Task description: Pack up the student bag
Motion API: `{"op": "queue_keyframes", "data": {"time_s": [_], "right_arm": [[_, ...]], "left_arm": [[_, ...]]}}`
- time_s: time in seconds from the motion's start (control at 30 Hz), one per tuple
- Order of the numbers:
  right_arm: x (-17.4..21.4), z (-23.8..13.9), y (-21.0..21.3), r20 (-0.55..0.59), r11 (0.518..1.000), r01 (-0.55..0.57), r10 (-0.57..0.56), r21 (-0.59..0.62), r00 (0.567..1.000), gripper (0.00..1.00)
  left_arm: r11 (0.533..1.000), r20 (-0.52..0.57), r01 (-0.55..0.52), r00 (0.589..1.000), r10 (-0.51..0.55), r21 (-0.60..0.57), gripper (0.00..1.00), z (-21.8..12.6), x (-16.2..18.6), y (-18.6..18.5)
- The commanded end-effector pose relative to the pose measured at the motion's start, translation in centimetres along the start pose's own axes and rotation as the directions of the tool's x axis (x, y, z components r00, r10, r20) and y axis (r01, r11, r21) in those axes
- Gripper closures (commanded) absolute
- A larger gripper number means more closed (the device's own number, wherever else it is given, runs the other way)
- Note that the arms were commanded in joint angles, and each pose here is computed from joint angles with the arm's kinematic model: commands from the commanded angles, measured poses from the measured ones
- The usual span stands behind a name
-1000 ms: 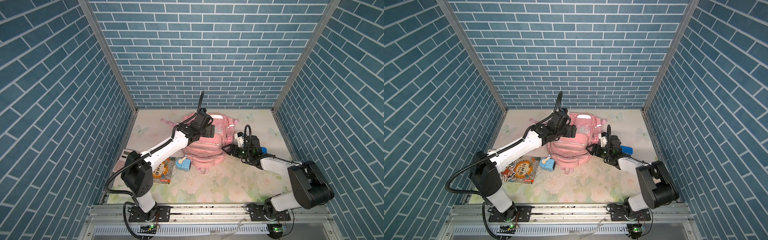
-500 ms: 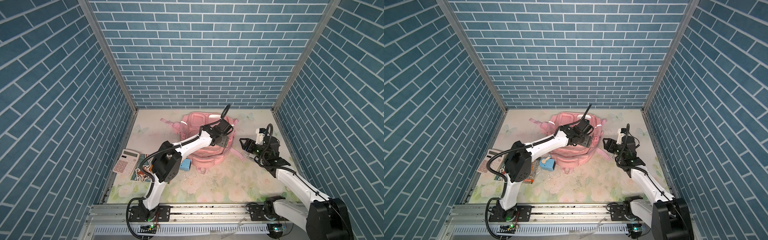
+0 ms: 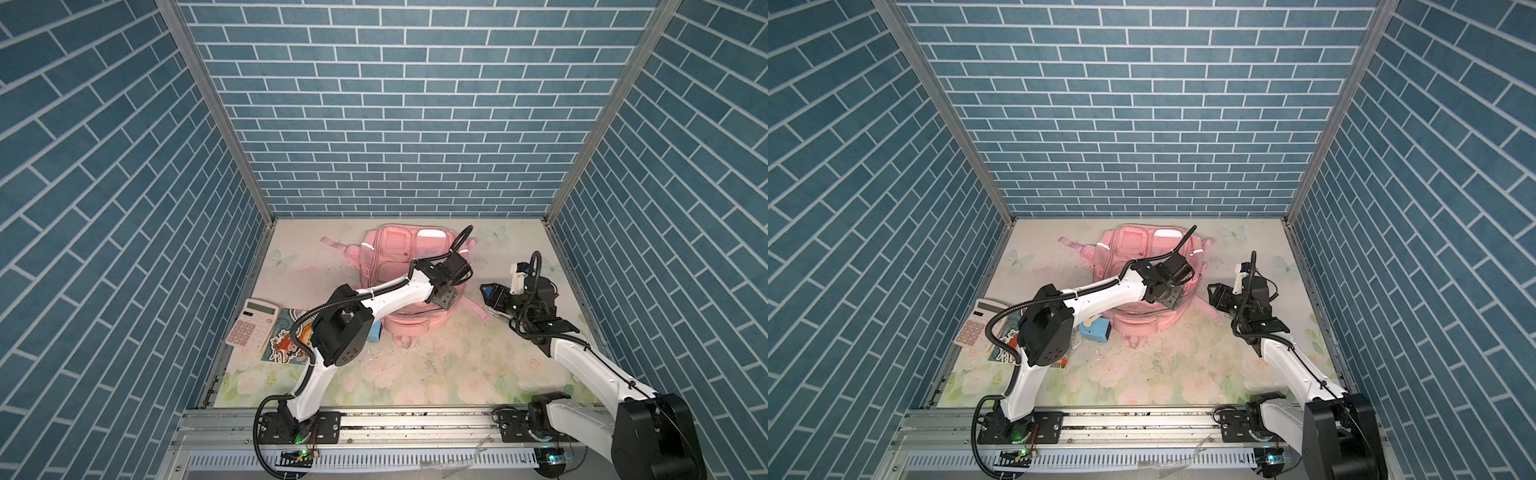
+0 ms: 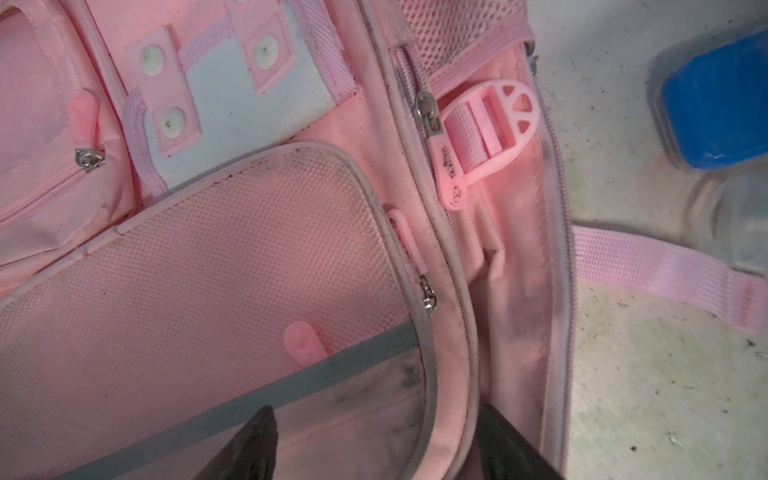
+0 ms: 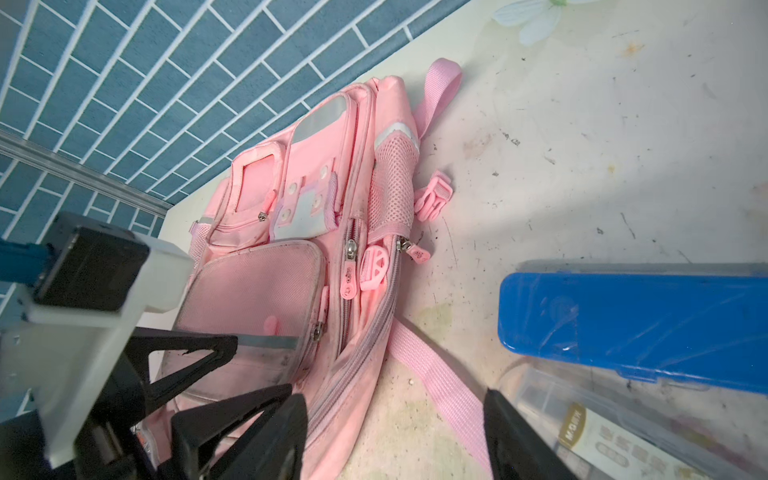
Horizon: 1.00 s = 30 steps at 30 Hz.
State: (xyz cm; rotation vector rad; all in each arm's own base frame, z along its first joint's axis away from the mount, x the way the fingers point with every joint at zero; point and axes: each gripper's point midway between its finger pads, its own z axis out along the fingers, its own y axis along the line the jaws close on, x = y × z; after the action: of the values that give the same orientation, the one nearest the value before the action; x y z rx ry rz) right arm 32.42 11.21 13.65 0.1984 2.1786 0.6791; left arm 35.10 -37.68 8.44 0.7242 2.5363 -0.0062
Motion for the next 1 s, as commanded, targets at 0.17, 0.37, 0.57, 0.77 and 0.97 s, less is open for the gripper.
{"op": "queue_keyframes", "data": {"time_s": [0.17,0.37,0.57,0.77,0.97], "right_arm": [[0.4,0.3,-0.4,-0.010,1.000,0.014,-0.014,0.010,1.000,0.33],[0.2,0.5,0.3,-0.027,0.998,0.062,-0.063,-0.019,0.998,0.35],[-0.5,0.5,0.9,-0.014,0.993,0.111,-0.111,-0.035,0.994,0.38],[-1.6,-0.4,1.3,0.052,0.983,0.183,-0.182,-0.031,0.982,0.42],[-3.0,-1.5,2.1,0.151,0.954,0.298,-0.290,-0.034,0.945,0.47]], "left_arm": [[0.996,-0.101,-0.076,0.992,0.070,-0.057,0.28,2.5,2.9,0.5],[0.991,-0.148,-0.097,0.986,0.083,-0.092,0.36,3.6,4.4,1.0],[0.990,-0.136,-0.111,0.986,0.098,-0.089,0.68,3.6,4.3,1.1],[0.992,-0.052,-0.107,0.993,0.103,-0.070,1.00,0.8,1.8,1.2],[0.993,0.113,-0.108,0.987,0.112,-0.040,1.00,-4.8,-2.5,1.6]]}}
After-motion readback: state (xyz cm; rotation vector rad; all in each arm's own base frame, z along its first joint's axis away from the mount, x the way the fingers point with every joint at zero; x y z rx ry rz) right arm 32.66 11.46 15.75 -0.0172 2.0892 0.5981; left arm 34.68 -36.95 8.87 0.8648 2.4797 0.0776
